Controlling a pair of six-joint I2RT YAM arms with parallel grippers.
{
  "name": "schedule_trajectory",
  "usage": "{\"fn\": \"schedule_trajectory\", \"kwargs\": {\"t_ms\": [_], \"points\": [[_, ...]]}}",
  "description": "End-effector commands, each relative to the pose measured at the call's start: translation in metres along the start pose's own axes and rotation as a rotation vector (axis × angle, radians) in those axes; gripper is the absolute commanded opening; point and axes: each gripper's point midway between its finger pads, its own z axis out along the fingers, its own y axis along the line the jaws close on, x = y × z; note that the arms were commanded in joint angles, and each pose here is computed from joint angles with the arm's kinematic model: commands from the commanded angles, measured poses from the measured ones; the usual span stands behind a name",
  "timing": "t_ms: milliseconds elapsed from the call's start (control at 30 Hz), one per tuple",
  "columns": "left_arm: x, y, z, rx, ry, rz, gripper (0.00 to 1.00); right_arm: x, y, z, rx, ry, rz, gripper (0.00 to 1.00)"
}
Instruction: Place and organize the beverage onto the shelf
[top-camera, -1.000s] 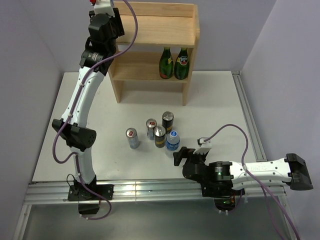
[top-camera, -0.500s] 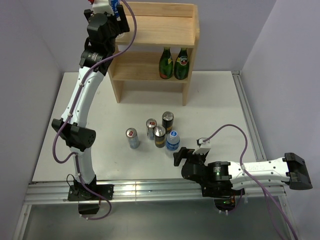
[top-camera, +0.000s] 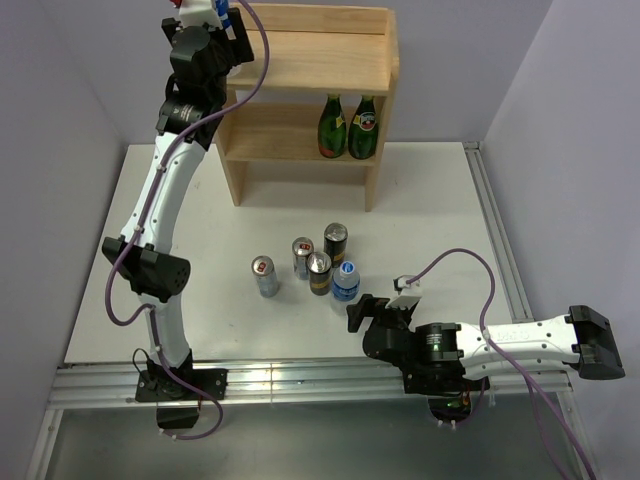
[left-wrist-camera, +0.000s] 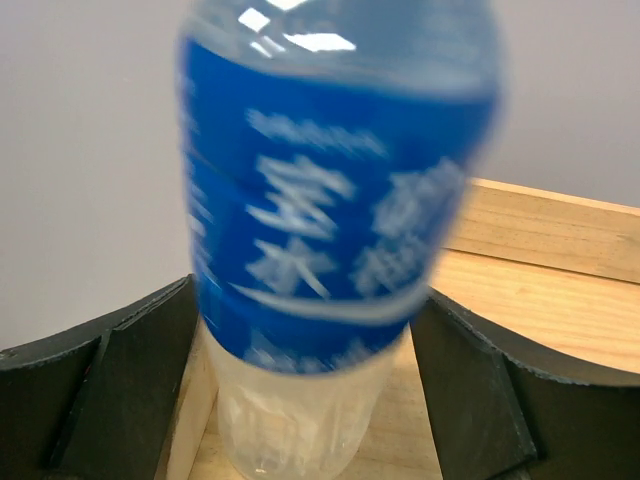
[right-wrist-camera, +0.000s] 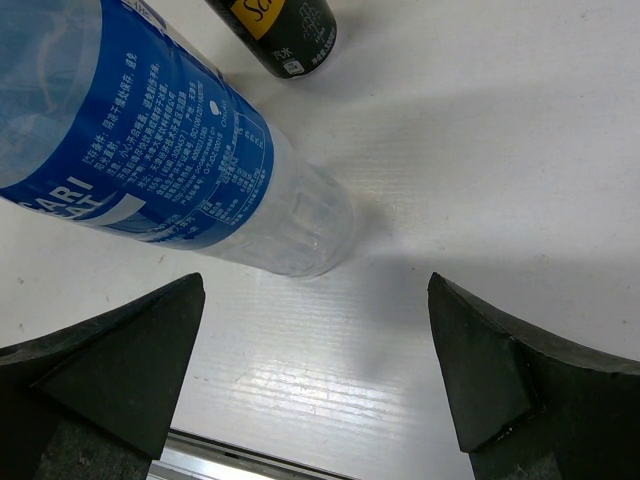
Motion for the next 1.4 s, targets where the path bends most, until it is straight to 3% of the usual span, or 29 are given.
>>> {"fn": "schedule_trajectory", "kwargs": {"t_ms": [0, 167, 233, 567, 833, 900, 967, 1000, 1067, 1100, 1167, 1300, 1367], "points": [[-0.008, 0.006, 0.0, -0.02, -0.026, 0.003, 0.91, -0.013, 0.005, 0.0, 0.001, -0.053, 0.035, 1.0], [-0.009, 0.006, -0.009, -0.012, -0.007, -0.012, 0.9, -0.013, 0.005, 0.0, 0.0, -0.054, 0.031, 1.0], [-0.01, 0.007, -0.018, -0.005, 0.0, -0.018, 0.99, -0.013, 0.006, 0.0, 0.0, -0.054, 0.032, 1.0], [0.009, 0.003, -0.064, 0.037, 0.071, -0.023, 0.99, -0.01, 0.005, 0.002, 0.009, -0.052, 0.025, 1.0], [-0.008, -0.011, -0.117, 0.099, 0.087, -0.07, 0.99, -0.008, 0.006, 0.003, 0.008, -0.049, 0.032, 1.0], [0.015, -0.013, -0.132, 0.114, 0.15, -0.076, 0.99, -0.009, 0.007, 0.003, 0.008, -0.051, 0.035, 1.0], [0.008, -0.021, -0.161, 0.158, 0.138, -0.107, 0.99, -0.011, 0.011, 0.002, 0.005, -0.052, 0.038, 1.0], [0.038, -0.021, -0.173, 0.151, 0.188, -0.082, 0.99, -0.012, 0.012, 0.002, 0.004, -0.051, 0.036, 1.0], [0.039, -0.04, -0.212, 0.237, 0.204, -0.105, 0.99, -0.015, 0.015, 0.0, 0.003, -0.052, 0.036, 1.0], [0.067, -0.044, -0.227, 0.247, 0.265, -0.094, 0.99, -0.017, 0.015, -0.001, 0.002, -0.055, 0.038, 1.0], [0.078, -0.068, -0.27, 0.363, 0.319, -0.14, 0.99, -0.024, 0.016, -0.003, 0.004, -0.063, 0.039, 1.0], [0.15, -0.087, -0.349, 0.472, 0.455, -0.149, 0.99, -0.049, 0.006, -0.012, 0.041, -0.118, 0.081, 1.0], [0.157, -0.094, -0.384, 0.505, 0.476, -0.179, 0.99, -0.061, -0.001, -0.018, 0.063, -0.14, 0.104, 1.0]]}}
